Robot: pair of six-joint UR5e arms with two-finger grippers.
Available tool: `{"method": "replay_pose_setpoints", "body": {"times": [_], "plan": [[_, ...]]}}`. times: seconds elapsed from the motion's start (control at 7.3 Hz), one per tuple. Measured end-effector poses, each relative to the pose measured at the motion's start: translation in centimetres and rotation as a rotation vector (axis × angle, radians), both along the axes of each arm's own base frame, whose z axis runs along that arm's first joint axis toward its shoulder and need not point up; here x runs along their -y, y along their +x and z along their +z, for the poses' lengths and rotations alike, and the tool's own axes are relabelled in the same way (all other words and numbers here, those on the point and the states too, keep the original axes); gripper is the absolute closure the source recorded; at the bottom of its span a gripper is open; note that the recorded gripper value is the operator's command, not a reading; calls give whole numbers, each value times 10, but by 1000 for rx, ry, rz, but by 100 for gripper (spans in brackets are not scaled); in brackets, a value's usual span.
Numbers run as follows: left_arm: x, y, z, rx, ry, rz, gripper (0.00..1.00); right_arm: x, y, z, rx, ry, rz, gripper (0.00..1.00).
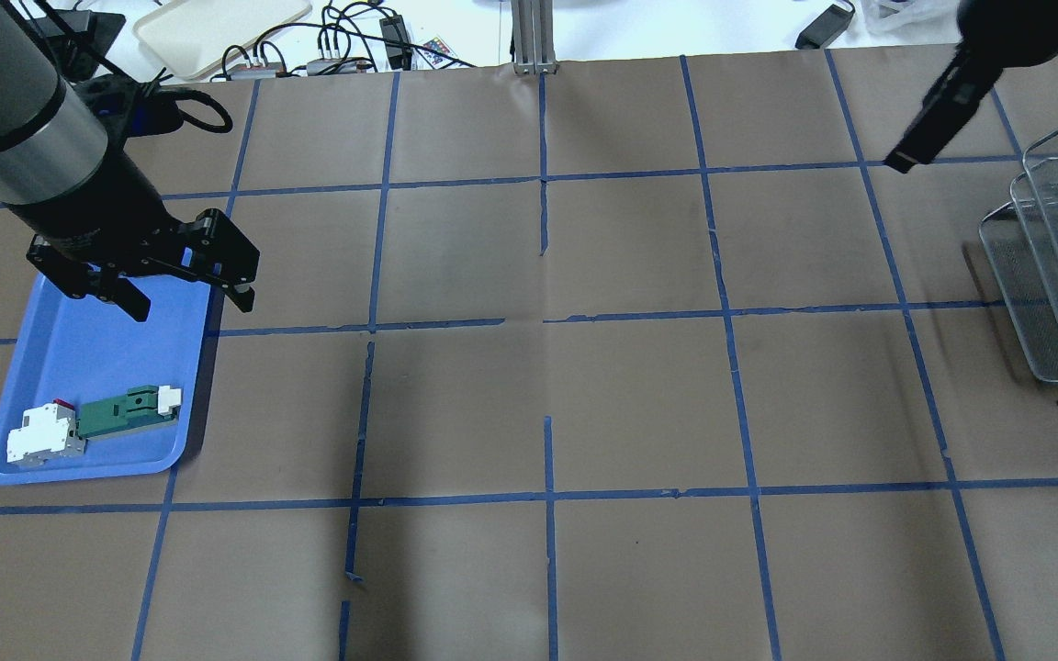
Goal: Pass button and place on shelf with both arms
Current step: 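Release the button in the basket and raise the right gripper back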
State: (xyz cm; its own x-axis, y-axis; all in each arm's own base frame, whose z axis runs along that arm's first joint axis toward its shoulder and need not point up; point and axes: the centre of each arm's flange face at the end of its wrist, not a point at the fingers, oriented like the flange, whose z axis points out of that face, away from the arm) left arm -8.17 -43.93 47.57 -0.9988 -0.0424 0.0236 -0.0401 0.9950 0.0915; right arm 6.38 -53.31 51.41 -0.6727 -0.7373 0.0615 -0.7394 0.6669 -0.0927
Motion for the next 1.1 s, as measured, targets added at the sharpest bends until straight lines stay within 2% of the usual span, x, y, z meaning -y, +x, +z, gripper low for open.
{"method": "replay_pose_setpoints", "body": {"times": [0.27,0.55,0.82,1.1], "plan": [[-1,-1,-1,-7,0,-1,0,-10,57,7,43,-6,-257,0],[-4,-3,0,-9,-2,-7,0,-8,74,15,103,-6,-505,0],[-9,-5,7,-5,-12,-12,0,-5,72,7,83,27,-655,0],[-12,-6,5,-3,-6,-13,0,-12,73,1,46,69,-754,0]]}}
